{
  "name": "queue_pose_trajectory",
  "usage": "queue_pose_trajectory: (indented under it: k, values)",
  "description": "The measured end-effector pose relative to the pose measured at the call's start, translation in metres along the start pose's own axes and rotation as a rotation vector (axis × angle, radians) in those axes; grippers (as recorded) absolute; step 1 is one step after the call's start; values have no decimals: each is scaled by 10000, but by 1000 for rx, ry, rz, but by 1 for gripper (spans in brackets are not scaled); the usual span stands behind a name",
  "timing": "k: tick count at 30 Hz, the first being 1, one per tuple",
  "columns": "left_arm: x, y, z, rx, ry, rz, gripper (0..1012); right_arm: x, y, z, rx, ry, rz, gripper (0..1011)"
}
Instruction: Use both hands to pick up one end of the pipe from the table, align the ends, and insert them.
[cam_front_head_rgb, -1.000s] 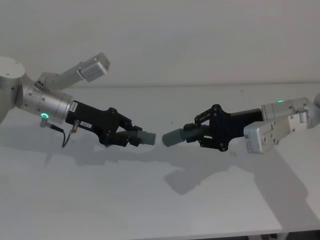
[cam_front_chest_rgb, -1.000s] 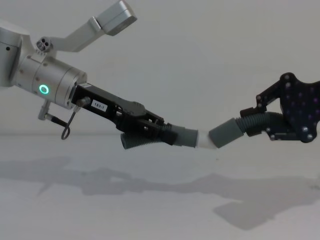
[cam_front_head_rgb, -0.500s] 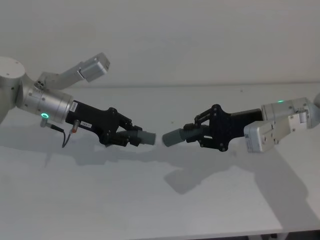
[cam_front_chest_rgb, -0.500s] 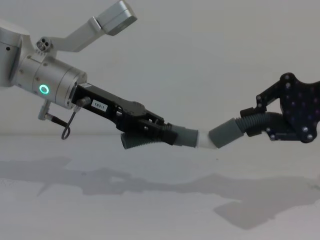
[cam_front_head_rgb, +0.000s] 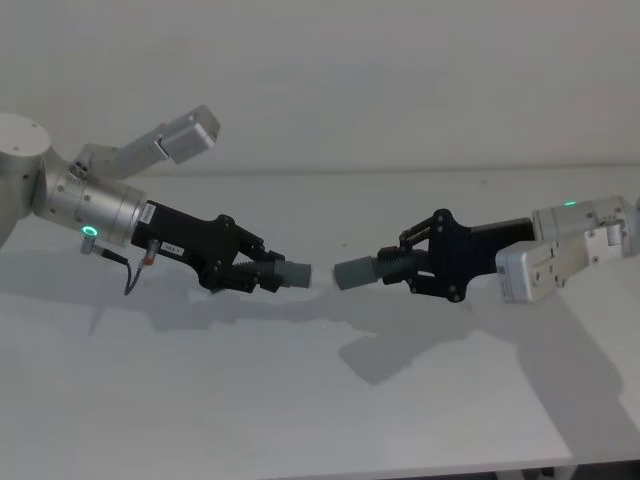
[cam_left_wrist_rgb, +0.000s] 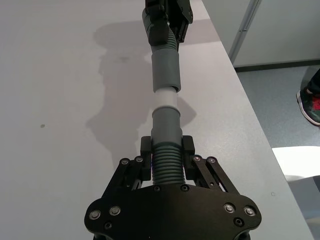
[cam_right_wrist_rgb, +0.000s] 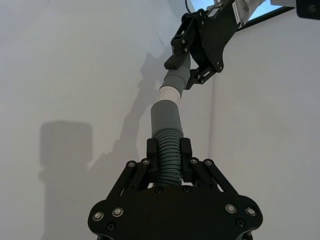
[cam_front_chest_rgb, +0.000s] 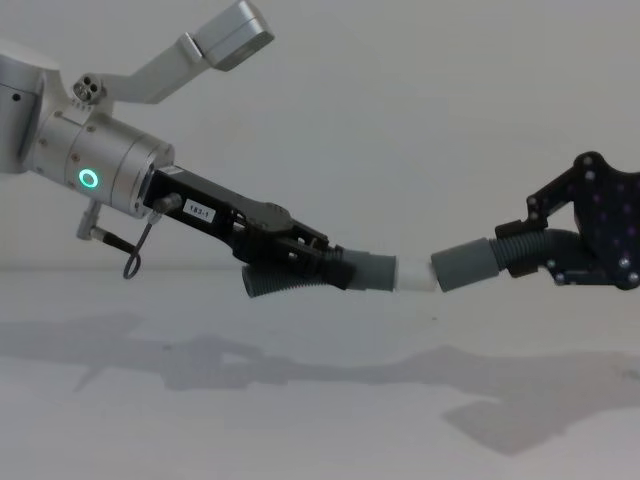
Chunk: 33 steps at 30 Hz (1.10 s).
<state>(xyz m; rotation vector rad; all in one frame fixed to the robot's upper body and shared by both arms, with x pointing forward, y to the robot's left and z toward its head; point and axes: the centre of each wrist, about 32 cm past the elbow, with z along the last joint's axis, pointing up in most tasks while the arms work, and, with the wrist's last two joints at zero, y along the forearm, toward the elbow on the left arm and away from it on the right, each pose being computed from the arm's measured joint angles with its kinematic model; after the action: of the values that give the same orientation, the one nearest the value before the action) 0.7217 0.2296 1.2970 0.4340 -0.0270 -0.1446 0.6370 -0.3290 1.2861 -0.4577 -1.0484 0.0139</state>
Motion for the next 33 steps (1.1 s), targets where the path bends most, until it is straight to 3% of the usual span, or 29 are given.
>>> queue_pose_trajectory:
  k: [33]
  values:
    - [0,0,-1,1,0,0,323,31,49,-38,-7,4,-35,234]
